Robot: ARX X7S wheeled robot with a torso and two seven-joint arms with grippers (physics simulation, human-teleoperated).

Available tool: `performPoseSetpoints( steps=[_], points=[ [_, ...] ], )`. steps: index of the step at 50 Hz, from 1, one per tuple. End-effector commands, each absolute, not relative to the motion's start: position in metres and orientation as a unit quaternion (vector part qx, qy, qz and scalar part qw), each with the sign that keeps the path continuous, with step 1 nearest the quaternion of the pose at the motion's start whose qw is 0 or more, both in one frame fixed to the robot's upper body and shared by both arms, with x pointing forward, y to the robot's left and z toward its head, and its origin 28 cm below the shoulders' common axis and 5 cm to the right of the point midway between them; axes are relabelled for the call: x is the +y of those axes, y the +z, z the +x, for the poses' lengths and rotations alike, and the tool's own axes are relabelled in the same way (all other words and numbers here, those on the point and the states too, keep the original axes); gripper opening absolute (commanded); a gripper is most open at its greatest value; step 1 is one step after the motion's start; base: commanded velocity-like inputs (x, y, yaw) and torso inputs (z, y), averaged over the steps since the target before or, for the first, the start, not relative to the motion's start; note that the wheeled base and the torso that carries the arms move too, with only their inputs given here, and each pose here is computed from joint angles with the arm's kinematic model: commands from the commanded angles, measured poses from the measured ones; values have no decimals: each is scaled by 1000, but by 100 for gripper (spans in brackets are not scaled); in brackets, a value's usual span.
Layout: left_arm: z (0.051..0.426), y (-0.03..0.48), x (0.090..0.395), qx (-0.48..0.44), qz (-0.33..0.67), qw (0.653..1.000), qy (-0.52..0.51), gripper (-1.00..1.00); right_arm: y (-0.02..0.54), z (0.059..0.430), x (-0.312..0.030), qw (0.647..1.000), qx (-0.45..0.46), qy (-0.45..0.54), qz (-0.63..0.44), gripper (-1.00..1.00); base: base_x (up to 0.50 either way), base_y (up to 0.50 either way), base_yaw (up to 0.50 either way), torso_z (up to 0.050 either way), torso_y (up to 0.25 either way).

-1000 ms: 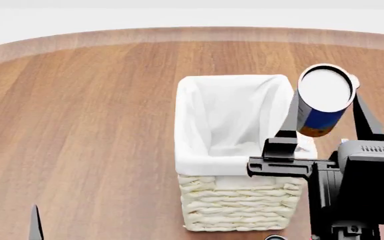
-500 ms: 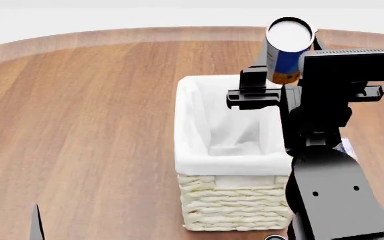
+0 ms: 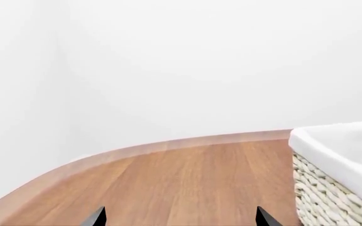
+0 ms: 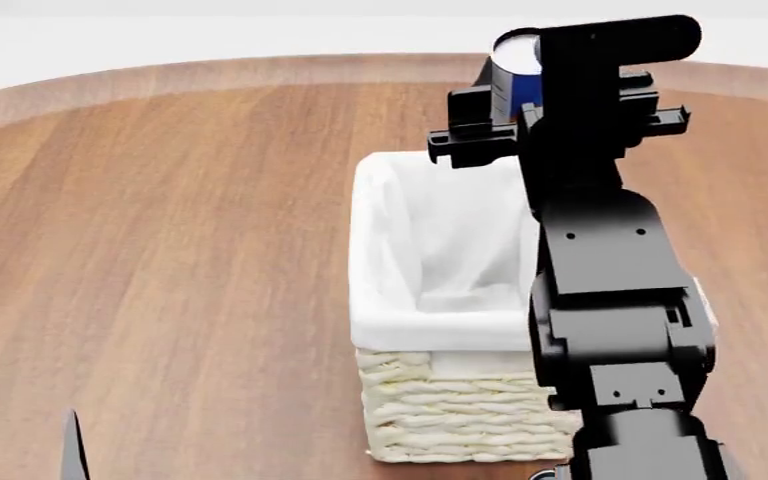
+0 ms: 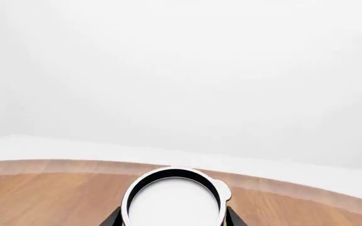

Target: Pick up the alphabet soup and put it in the basket.

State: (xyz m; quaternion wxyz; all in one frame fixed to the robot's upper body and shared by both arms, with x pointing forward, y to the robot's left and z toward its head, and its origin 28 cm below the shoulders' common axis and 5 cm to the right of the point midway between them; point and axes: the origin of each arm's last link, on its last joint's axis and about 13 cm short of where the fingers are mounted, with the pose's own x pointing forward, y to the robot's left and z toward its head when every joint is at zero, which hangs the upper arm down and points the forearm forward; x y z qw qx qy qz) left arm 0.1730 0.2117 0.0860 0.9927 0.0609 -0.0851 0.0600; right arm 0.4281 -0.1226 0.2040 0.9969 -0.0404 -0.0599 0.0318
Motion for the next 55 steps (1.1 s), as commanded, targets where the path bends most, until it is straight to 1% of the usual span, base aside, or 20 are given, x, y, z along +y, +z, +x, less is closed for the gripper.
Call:
performPoseSetpoints(
  steps=[1,3,5,11,19,36,55],
  points=[
    [174,86,213,-83,61,993,63,100,213,437,-118,997,-17,43,-69,-100,0,0,0,0,0],
    [174,85,213,-83,61,993,62,100,216,437,-117,997,0,58,-44,-100,0,0,0,0,0],
    [174,85,212,-82,61,993,61,100,217,437,-117,997,4,46,-58,-100,0,0,0,0,0],
    [175,84,213,-81,60,993,63,100,216,436,-114,994,36,68,-75,-100,0,0,0,3,2],
    [175,83,213,-79,60,993,63,100,211,434,-112,990,76,102,-64,-100,0,0,0,0,0],
    [176,81,213,-75,59,993,62,100,190,428,-114,989,128,79,8,-100,0,0,0,0,1],
    [176,80,213,-76,58,993,63,100,164,421,-121,983,170,63,3,-100,0,0,0,0,1]
  ],
)
